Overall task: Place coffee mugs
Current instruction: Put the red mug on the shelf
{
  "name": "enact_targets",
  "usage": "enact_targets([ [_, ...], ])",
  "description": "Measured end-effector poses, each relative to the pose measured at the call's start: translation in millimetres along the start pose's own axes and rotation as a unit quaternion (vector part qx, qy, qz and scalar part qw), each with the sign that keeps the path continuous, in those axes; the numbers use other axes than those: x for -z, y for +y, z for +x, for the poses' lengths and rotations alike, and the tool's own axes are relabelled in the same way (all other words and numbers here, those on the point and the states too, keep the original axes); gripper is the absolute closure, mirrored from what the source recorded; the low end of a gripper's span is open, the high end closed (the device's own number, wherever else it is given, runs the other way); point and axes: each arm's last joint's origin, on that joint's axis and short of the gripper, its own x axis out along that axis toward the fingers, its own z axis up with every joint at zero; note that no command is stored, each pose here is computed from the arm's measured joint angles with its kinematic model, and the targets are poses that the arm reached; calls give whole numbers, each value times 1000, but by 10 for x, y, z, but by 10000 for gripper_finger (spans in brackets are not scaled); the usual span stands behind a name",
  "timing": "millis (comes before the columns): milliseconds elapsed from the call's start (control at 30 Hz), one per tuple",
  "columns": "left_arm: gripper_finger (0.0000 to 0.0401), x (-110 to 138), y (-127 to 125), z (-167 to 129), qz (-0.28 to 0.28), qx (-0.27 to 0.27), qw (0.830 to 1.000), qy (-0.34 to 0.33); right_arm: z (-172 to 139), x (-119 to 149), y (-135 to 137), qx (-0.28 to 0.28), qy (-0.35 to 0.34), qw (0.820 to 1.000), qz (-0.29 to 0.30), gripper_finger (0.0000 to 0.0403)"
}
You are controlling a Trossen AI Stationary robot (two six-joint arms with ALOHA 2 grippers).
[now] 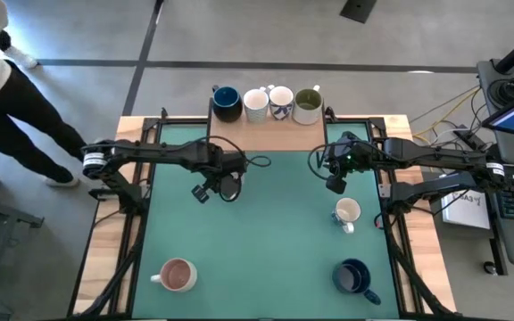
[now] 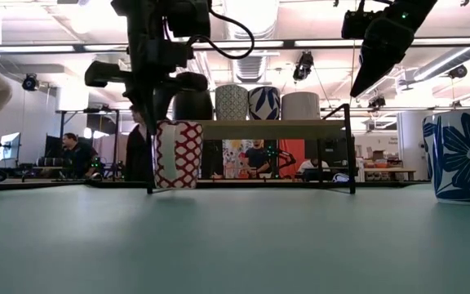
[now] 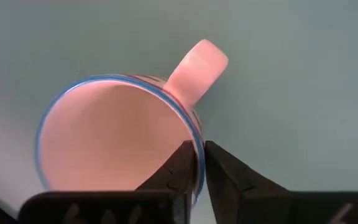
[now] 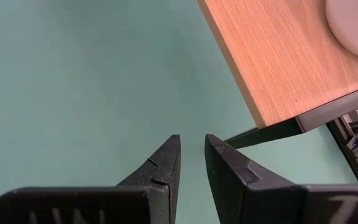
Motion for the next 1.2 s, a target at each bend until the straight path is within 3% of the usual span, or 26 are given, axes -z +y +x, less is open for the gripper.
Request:
enact_targets([
  [400, 341, 10, -7, -25, -11, -9, 1000, 4, 0, 0, -1, 0, 0, 1000, 0, 339],
  [567, 339, -35, 11, -107, -114, 0, 993, -32, 0, 0, 0, 0, 0, 1000, 0, 339],
  [833, 338, -94, -1, -152, -275, 27, 959, -59, 0, 0, -1, 0, 0, 1000, 0, 339],
  [1000, 324, -96, -45, -121, -285, 38, 957, -49, 0, 0, -1, 0, 0, 1000, 0, 339],
  [1200, 283, -82, -49, -71, -251, 26, 967, -39, 0, 0, -1, 0, 0, 1000, 0, 339],
])
